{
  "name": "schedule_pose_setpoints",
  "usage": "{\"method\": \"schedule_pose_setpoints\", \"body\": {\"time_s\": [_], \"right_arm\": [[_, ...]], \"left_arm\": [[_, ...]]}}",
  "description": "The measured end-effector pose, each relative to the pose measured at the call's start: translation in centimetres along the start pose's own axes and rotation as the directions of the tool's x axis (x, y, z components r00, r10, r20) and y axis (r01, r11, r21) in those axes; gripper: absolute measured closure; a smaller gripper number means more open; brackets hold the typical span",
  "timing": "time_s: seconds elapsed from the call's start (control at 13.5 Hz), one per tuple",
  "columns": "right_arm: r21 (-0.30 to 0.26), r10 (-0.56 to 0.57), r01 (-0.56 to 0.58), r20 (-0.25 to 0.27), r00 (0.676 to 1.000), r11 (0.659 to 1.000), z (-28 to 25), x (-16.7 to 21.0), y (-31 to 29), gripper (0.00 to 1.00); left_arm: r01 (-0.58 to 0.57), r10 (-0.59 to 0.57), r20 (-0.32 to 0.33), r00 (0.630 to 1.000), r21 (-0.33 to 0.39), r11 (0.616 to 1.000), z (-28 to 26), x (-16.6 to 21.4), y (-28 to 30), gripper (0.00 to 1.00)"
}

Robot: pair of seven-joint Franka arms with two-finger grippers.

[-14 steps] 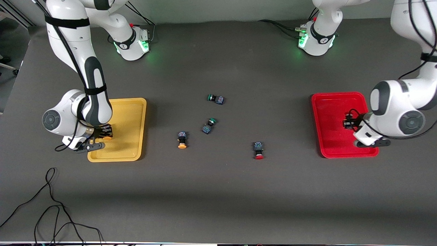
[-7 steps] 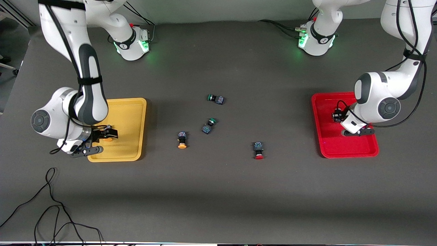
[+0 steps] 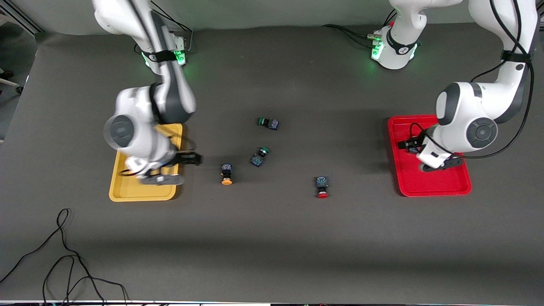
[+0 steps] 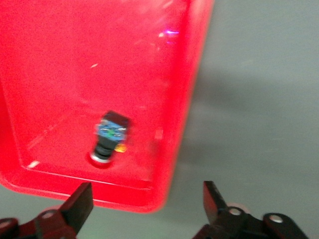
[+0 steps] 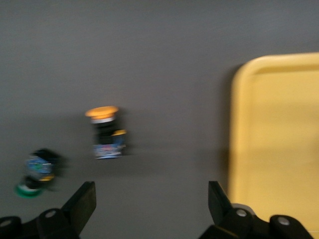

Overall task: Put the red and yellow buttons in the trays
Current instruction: 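Grasp second orange button with the right gripper while the left gripper grasps red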

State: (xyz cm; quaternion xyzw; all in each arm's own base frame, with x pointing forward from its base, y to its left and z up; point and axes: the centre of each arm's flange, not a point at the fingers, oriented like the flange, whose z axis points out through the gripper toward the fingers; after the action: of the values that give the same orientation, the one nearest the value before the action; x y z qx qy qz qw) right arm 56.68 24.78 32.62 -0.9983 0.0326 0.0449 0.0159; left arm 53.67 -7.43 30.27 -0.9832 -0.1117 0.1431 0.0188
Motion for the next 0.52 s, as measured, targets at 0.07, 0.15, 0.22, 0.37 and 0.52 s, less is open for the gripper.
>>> {"method": "schedule_pose_setpoints", "body": {"time_s": [0.07, 0.15, 0.22, 0.37, 0.52], "right_arm": [[0.011, 0.005, -0.005, -0.02, 1.0, 1.0, 1.4, -0.6, -2.7, 0.0], [0.016, 0.004, -0.004, -0.046, 0.999, 1.0, 3.2, -0.8, -4.3, 0.0], [0.015, 0.007, -0.006, -0.073, 0.997, 1.0, 5.5, -0.7, -5.3, 0.0], [0.004, 0.019, -0.018, -0.114, 0.993, 1.0, 10.1, -0.5, -6.3, 0.0], [-0.019, 0.021, -0.024, -0.15, 0.988, 1.0, 13.4, -0.3, -6.4, 0.0]], "left_arm": [[0.018, -0.018, -0.028, 0.999, -0.002, 1.0, -1.4, -0.2, 3.4, 0.0], [0.038, -0.039, -0.047, 0.998, -0.015, 0.999, -2.3, -0.3, 6.9, 0.0], [0.064, -0.066, -0.053, 0.996, -0.044, 0.997, -2.7, 0.1, 10.5, 0.0], [0.099, -0.104, -0.045, 0.994, -0.106, 0.989, -2.5, 2.2, 17.0, 0.0], [0.106, -0.112, -0.035, 0.993, -0.126, 0.986, -0.2, 4.6, 21.6, 0.0]]}}
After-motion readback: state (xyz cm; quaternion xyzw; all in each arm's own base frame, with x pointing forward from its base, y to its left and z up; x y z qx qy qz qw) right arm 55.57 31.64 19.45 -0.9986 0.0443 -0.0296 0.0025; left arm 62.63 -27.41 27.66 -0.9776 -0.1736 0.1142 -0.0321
